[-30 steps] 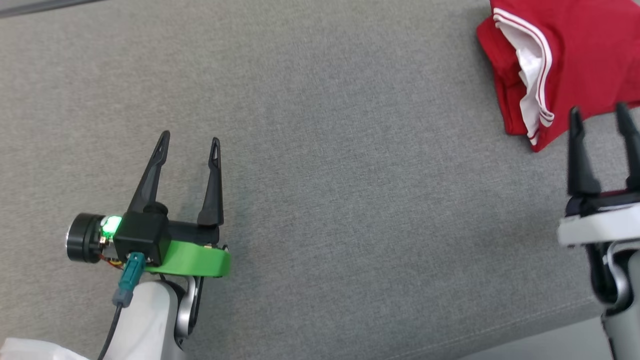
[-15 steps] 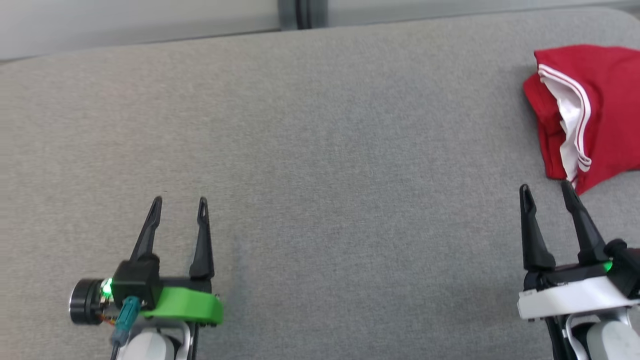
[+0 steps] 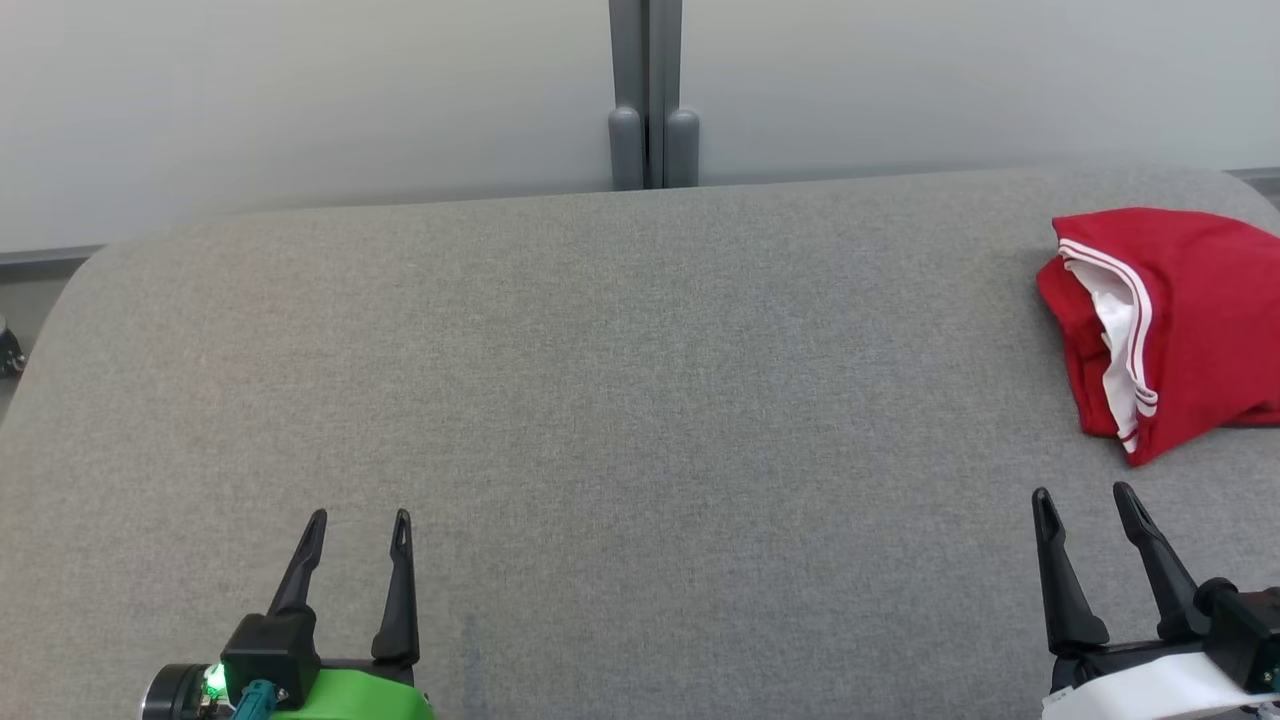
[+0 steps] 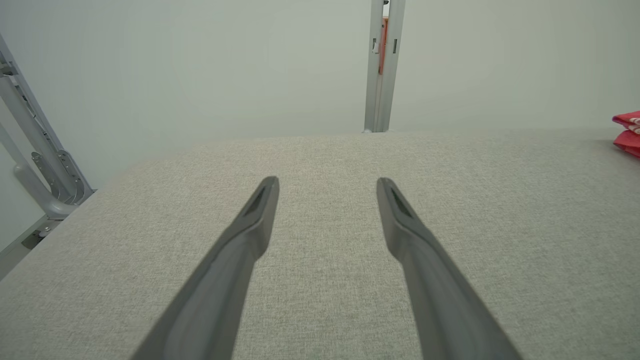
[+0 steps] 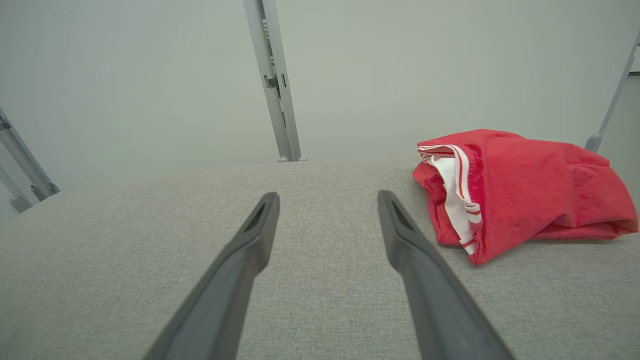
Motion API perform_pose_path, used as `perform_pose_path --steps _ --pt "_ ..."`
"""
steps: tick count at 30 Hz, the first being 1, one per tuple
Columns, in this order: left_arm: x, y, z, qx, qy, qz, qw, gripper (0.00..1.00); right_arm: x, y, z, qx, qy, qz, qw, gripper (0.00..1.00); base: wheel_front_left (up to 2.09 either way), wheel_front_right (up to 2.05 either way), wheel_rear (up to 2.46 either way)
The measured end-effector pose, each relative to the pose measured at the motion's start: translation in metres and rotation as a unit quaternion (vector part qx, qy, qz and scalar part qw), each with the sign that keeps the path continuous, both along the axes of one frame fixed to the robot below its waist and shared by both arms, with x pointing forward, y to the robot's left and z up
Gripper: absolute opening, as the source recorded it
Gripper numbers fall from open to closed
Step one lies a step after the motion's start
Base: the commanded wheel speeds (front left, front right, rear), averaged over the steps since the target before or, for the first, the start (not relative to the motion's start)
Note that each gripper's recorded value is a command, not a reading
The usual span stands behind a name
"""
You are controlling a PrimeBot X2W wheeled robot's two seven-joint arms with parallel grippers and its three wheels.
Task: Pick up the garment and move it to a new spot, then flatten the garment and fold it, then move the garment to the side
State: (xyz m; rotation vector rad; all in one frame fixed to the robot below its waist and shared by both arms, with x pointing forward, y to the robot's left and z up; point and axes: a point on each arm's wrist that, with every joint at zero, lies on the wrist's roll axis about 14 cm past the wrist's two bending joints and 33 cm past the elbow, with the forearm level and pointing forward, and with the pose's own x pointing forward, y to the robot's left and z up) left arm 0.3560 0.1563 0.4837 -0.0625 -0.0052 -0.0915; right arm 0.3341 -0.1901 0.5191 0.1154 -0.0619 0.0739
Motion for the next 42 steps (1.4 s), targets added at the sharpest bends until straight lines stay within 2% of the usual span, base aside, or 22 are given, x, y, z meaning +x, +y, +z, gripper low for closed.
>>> perform_pose_path --steps 7,32,33,37,42 --pt "-0.007 0.003 0.006 0.001 -0.010 0.002 1.000 1.00 -0.012 0.002 0.010 -0.003 -0.010 0.000 1.000 1.00 0.00 0.00 0.00" --pt "-0.004 0.009 -0.002 0.001 0.003 0.012 1.000 1.00 -0.010 0.008 0.014 0.000 -0.013 0.002 1.000 1.00 0.00 0.00 0.00" --pt "-0.004 0.009 -0.003 0.001 0.005 0.012 1.000 0.00 -0.010 0.008 0.013 0.001 -0.011 0.003 1.000 0.00 0.00 0.00 0.00" --pt "-0.012 0.009 -0.021 -0.004 0.037 0.015 0.999 0.00 -0.011 0.009 0.001 0.009 0.007 0.002 1.000 0.00 0.00 0.00 0.00" --pt "-0.011 0.014 -0.026 -0.049 0.056 0.030 0.997 0.00 -0.010 0.008 -0.005 0.059 0.019 -0.001 0.998 0.00 0.00 0.00 0.00"
